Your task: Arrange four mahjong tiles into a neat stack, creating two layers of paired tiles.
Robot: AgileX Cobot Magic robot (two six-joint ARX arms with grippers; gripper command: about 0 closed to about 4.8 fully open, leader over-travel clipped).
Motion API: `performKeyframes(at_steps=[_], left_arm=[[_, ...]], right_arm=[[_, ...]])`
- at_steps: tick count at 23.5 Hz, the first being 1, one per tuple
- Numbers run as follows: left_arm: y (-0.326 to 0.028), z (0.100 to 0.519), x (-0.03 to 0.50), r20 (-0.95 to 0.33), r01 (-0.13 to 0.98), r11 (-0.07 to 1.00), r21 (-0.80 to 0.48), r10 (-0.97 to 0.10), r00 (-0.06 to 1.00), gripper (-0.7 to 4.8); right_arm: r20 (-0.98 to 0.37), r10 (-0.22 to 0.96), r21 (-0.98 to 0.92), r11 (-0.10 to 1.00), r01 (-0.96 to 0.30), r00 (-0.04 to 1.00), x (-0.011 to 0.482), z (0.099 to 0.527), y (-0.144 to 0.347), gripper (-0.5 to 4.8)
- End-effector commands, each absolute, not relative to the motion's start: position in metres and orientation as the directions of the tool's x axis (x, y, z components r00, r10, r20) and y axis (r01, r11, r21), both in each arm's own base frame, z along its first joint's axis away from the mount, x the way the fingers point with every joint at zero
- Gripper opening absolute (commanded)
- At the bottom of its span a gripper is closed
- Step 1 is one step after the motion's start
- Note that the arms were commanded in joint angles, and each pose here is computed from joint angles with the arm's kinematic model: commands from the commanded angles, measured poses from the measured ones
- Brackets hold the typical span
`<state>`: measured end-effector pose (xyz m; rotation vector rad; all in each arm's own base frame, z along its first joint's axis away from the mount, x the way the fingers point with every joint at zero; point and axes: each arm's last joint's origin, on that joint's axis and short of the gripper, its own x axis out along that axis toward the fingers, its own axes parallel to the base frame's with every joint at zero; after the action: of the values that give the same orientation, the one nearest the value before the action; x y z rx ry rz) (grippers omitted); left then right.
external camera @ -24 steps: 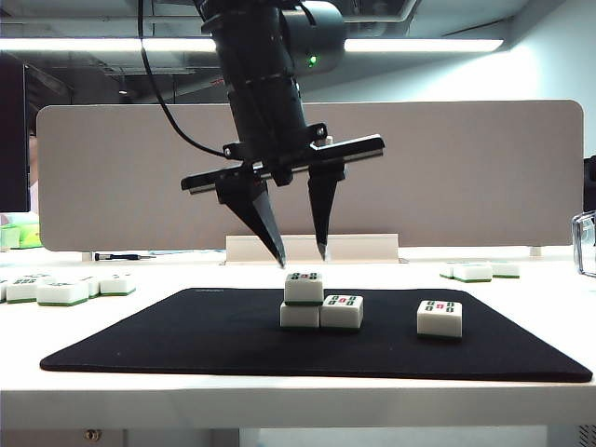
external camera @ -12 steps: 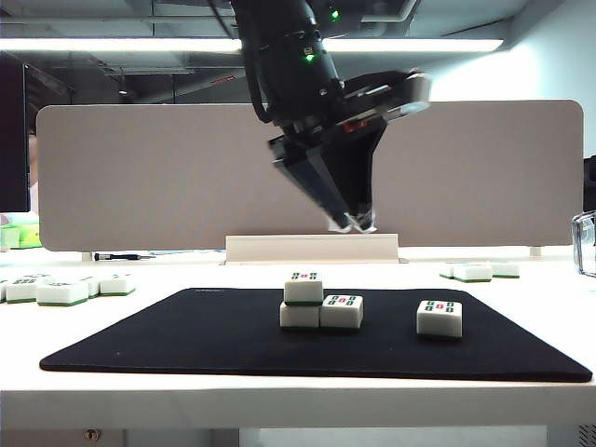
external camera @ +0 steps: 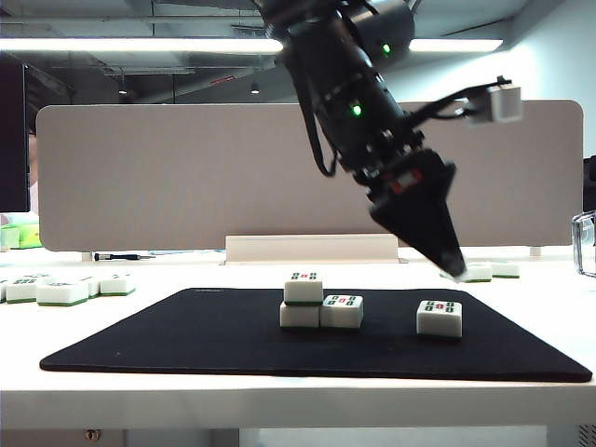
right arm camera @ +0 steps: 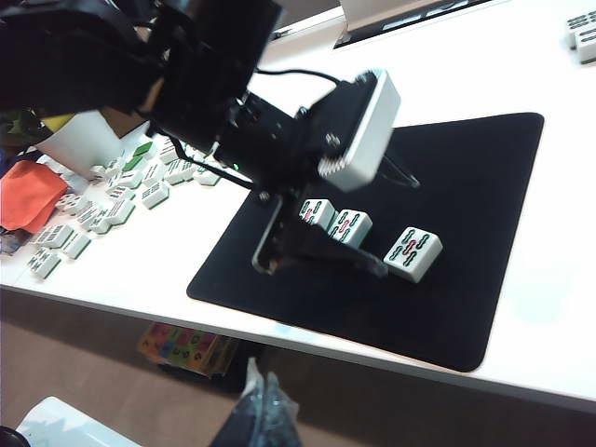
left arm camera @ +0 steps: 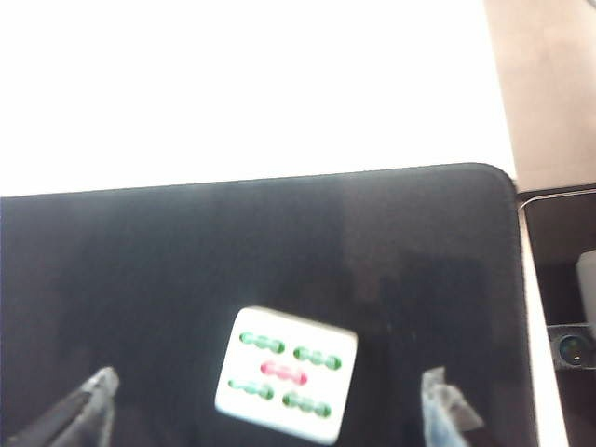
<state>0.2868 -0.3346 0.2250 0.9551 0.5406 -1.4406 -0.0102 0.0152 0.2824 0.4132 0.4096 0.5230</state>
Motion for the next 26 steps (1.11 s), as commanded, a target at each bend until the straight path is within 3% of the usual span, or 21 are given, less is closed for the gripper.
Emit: performKeyframes(at_steps=[1,9,13,16,18,19,26], left_arm=[[-0.342,0.210,0.286,-0.823,0.957,-0.187,0.224,-0.562,0.083,4.35],[-0.347,0.189,0.292,-0.845,0.957,-0.173,0.233,-0.522,0.111,4.22],[-0.347,0.185,0.293,-0.853,0.958,-0.172,0.228,-0.511,0.111,3.05],[-0.347,0.185,0.293,-0.852,0.961,-0.163,0.224,-0.511,0.112,2.97],[-0.347,0.185,0.293,-0.853,0.961,-0.162,0.223,-0.509,0.112,1.73],[-0.347,0.185,0.293,-0.854,0.961,-0.160,0.228,-0.506,0.118,1.56],[-0.344,0.197,0.291,-0.852,0.956,-0.149,0.253,-0.503,0.147,1.49]], right_arm=[[-0.247,0.549,0.461,0.791,-0.402,0.798,-0.013,0.284,0.015,-0.01],[-0.247,0.547,0.461,0.793,-0.399,0.800,-0.013,0.284,0.015,-0.01],[-0.247,0.547,0.461,0.793,-0.399,0.800,-0.013,0.284,0.015,-0.01],[-0.247,0.547,0.461,0.793,-0.399,0.800,-0.013,0.284,0.015,-0.01],[-0.247,0.547,0.461,0.793,-0.399,0.800,-0.013,0.284,0.015,-0.01],[-0.247,0.547,0.461,0.793,-0.399,0.800,-0.013,0.284,0.015,-0.01],[-0.247,0.547,0.461,0.793,-0.399,0.800,-0.013,0.284,0.015,-0.01]])
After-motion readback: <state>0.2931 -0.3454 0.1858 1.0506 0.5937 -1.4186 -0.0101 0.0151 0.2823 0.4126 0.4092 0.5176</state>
